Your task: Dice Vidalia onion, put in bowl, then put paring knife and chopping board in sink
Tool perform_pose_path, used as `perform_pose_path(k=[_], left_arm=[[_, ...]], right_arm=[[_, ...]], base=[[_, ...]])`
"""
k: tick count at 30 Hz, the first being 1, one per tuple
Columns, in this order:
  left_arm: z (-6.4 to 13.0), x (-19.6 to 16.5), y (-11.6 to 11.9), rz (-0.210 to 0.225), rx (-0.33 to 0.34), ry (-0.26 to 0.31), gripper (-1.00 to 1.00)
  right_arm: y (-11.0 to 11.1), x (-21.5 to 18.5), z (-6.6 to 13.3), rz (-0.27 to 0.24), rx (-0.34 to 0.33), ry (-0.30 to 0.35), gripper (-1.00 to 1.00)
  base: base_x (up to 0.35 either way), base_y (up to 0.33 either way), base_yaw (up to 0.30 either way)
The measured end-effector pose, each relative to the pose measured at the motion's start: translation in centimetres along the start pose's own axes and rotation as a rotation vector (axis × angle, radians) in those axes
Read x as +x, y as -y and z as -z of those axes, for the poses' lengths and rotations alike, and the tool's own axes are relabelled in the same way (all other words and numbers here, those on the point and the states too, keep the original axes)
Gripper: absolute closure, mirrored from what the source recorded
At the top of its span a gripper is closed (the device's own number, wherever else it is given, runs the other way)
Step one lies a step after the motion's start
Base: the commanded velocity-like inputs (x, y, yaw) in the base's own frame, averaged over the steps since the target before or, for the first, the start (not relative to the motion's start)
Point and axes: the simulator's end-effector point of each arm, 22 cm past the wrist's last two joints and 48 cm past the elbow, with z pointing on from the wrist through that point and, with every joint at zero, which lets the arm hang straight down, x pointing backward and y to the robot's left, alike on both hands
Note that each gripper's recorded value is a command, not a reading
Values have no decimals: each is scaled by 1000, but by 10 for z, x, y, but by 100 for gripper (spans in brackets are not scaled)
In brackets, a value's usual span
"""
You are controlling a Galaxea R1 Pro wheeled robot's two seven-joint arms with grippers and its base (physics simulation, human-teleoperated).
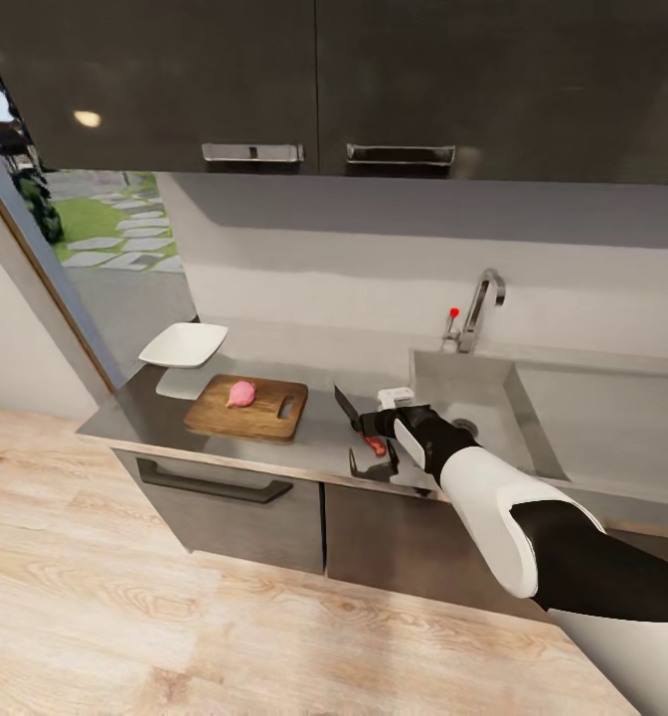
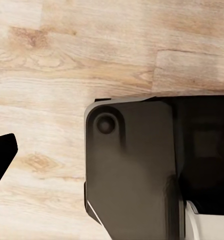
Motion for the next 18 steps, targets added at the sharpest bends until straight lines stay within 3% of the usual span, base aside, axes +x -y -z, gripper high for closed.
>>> perform_pose_path(k=[18], left_arm=[[1, 5, 0, 0, 0, -16, -100]], right_arm=[[1, 9, -8, -4, -2, -15, -100]], base=[[0, 0, 0]])
